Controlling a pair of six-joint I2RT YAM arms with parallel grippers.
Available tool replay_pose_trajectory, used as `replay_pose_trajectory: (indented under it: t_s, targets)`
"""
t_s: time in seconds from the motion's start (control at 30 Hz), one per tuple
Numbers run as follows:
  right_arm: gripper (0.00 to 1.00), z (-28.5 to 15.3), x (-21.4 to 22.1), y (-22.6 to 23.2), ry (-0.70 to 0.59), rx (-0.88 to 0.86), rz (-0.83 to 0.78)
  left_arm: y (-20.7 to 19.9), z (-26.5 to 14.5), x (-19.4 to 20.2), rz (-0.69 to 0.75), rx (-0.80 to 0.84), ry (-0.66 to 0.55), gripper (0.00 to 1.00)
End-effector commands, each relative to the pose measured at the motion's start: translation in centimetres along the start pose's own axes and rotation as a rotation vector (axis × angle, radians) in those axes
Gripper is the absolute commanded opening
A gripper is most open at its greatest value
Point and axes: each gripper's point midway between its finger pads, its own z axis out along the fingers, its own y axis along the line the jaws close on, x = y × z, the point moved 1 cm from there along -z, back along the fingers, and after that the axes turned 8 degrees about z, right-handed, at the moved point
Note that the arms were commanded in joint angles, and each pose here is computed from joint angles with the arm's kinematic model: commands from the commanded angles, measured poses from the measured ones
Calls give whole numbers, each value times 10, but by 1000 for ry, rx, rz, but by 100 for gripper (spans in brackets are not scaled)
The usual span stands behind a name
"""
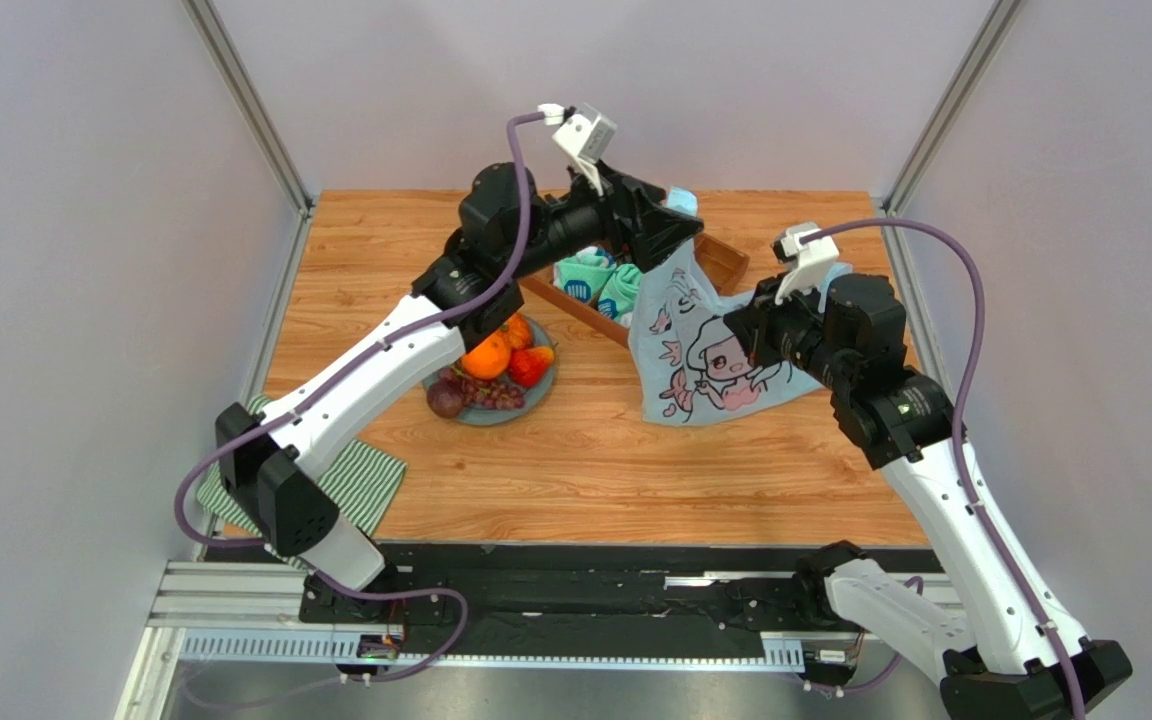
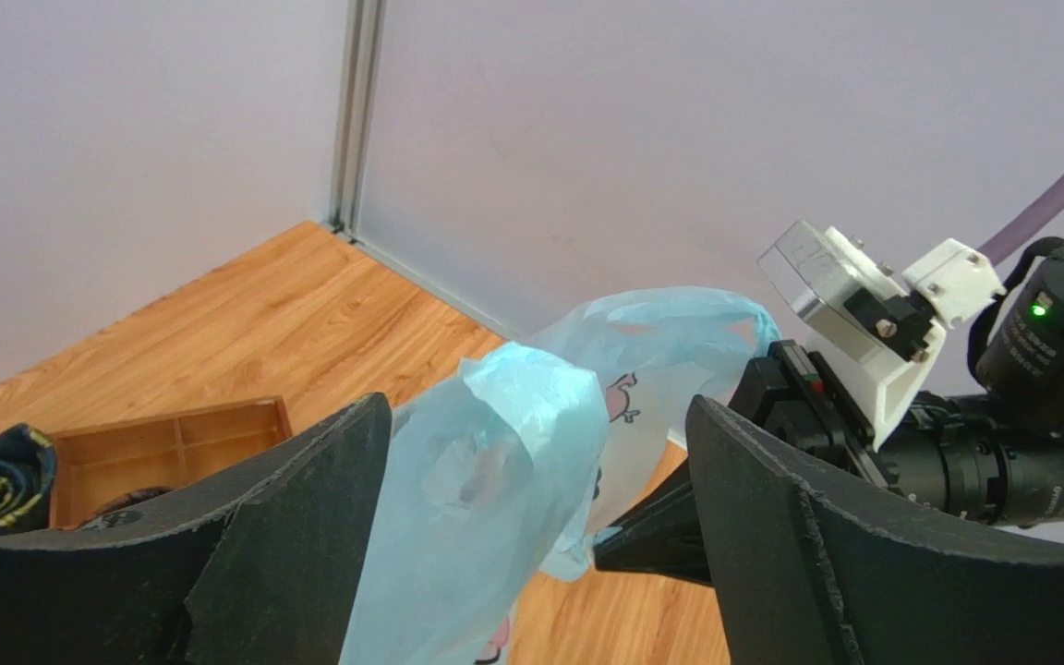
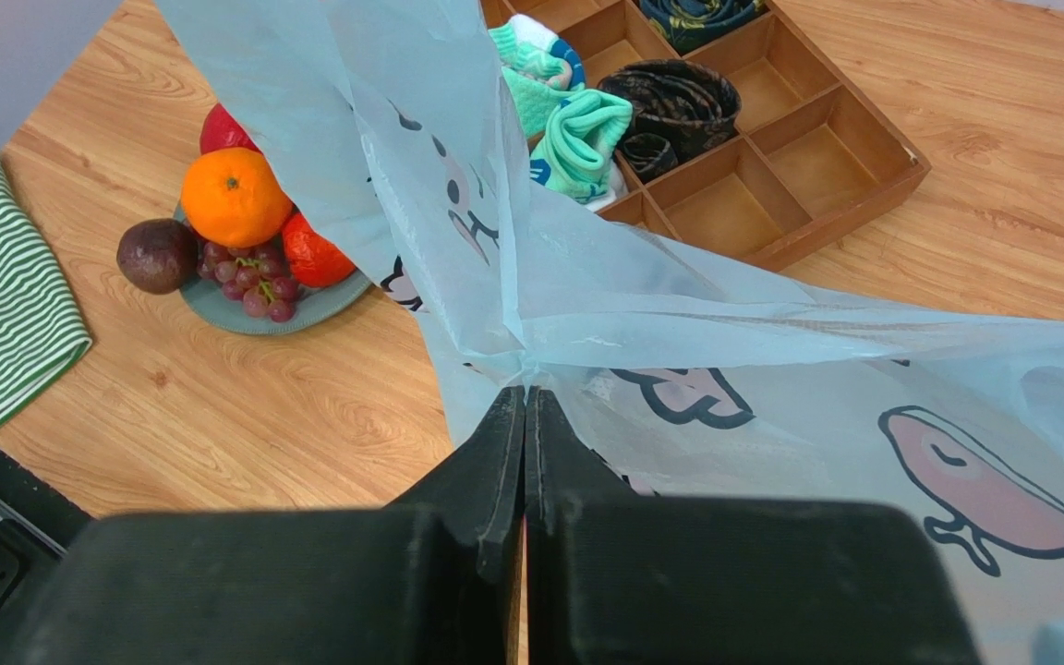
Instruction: Place the fruits into the plastic bag
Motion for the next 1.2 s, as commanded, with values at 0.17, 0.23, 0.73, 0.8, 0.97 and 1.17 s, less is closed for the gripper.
replay_pose_trajectory:
  t_s: [0.17,0.23,0.73,0.8,0.97,1.17]
  targets:
    - [0,-7,-1,0,5,10,-11,-9,19,8,46,55,29,16]
    - [2,-12,-9,4,-3,3,-5,-15,15,7,92,94,26,0]
    - [68,-36,-75,56,-2,-209,-126,-71,-51,14,318,408,-13,0]
    - [67,-26,-66,46,39,-177,-148,-73,-58,11,331,415,-12,0]
    - [61,-18,-52,46,59,-206,-162,-82,-70,3,346,455,-27,0]
    - [64,-16,-33,61,128,-306,-181,-81,-74,0,355,461,-26,0]
